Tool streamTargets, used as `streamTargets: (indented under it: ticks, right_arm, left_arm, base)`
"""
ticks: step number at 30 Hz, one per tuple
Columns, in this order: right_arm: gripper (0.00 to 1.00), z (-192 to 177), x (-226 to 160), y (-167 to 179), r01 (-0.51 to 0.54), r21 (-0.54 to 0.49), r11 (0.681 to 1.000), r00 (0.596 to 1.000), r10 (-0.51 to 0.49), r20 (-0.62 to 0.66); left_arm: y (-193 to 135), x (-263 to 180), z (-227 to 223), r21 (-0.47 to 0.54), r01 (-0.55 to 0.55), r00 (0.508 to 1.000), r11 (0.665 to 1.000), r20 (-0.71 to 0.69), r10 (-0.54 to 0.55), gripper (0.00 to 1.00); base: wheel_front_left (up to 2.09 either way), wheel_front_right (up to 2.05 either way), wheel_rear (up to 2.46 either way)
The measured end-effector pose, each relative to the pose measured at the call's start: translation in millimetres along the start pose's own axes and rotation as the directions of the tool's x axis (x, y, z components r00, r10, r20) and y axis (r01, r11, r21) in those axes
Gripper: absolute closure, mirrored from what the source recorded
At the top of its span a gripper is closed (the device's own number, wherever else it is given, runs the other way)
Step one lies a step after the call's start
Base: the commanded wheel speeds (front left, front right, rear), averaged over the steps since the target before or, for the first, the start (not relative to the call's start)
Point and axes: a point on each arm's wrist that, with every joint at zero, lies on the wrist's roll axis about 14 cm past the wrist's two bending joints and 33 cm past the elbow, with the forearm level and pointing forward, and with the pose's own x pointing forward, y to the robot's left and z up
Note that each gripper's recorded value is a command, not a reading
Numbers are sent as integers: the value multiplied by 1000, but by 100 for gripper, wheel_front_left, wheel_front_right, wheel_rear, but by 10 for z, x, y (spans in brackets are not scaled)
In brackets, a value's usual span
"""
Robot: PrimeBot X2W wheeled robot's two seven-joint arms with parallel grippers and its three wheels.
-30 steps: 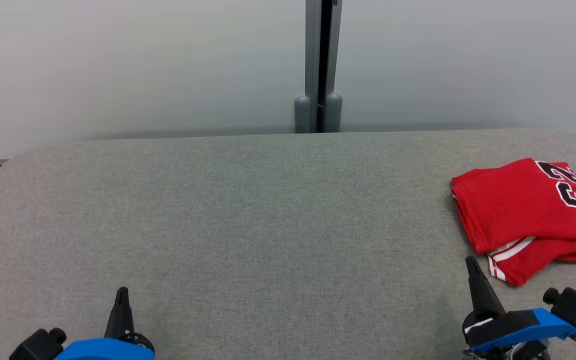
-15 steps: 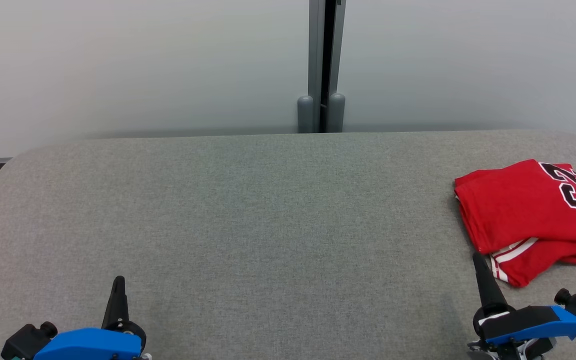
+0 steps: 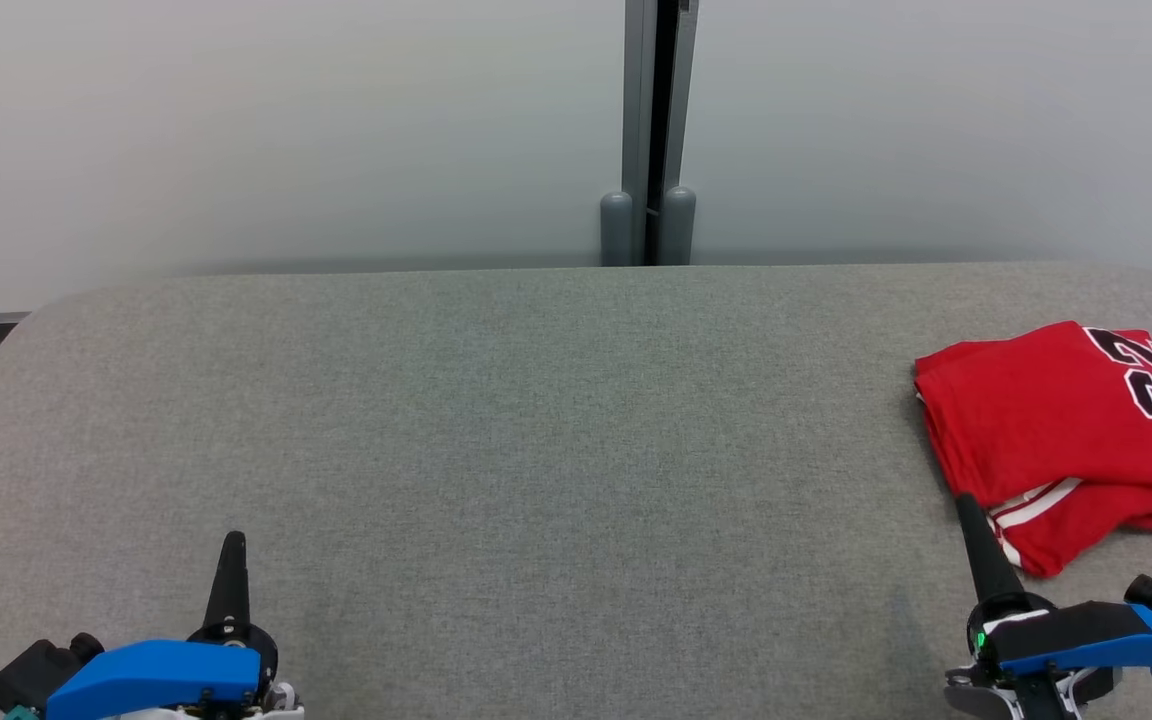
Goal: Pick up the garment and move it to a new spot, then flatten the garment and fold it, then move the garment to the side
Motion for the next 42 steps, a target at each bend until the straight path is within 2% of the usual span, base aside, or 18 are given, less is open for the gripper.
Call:
streamTargets:
  ticks: [18, 42]
  right_arm:
    - [100, 54, 29, 66, -23, 162, 986, 1000, 22, 4]
    - [100, 114, 70, 173, -63, 338, 939, 998, 64, 10]
  left_arm:
    - [-120, 39, 101, -154, 47, 999, 987, 18, -45, 100]
    - [-272, 76, 243, -317, 116, 993, 941, 51, -105, 100]
  base:
    - [0, 0, 0]
    - [0, 0, 0]
